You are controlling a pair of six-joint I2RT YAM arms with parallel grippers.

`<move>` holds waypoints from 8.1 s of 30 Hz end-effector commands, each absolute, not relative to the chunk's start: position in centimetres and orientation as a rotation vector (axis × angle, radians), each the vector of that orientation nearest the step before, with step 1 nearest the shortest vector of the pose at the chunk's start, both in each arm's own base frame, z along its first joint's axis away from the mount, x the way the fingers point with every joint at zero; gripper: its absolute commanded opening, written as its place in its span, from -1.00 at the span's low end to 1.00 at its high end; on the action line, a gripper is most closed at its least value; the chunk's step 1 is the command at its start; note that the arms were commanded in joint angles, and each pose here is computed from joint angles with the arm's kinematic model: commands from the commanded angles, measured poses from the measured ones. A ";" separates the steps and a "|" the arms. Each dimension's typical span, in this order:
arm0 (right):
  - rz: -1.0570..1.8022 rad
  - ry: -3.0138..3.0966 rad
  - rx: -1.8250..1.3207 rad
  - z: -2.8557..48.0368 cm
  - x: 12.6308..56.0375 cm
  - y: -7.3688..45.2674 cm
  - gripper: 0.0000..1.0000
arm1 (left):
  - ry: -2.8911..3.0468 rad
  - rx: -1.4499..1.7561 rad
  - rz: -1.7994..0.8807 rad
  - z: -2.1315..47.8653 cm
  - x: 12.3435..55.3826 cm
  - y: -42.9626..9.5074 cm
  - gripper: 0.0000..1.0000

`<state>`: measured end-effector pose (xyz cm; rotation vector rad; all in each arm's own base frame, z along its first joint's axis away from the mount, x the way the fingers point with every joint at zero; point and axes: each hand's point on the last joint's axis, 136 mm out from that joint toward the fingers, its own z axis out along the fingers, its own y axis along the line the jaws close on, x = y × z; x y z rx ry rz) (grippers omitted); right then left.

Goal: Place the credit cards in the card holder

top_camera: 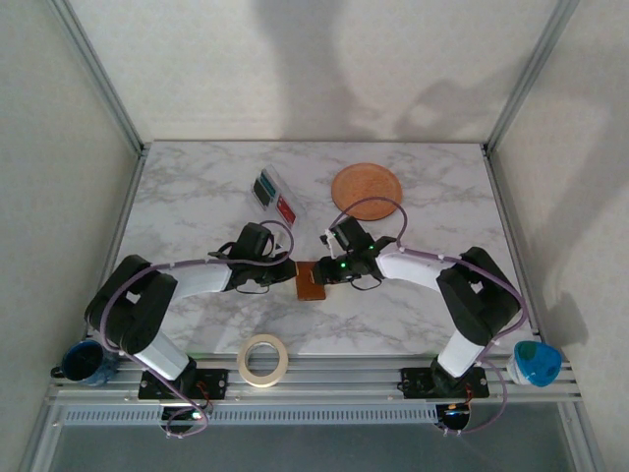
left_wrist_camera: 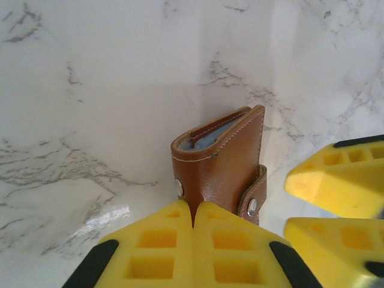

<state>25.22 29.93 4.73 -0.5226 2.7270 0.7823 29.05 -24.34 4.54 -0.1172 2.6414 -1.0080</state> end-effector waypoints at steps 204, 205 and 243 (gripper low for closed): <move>1.200 2.567 0.025 11.1 24.3 24.0 -1.00 | 2.631 -0.167 -0.954 5.7 29.3 -22.8 -0.15; 1.256 2.529 0.015 12.0 24.7 24.6 -1.00 | 2.627 -0.175 -0.950 5.8 29.4 -22.7 -0.15; 1.159 2.618 -0.188 9.5 26.5 31.1 -1.00 | 2.540 -0.448 -0.936 5.7 29.4 -15.8 -0.20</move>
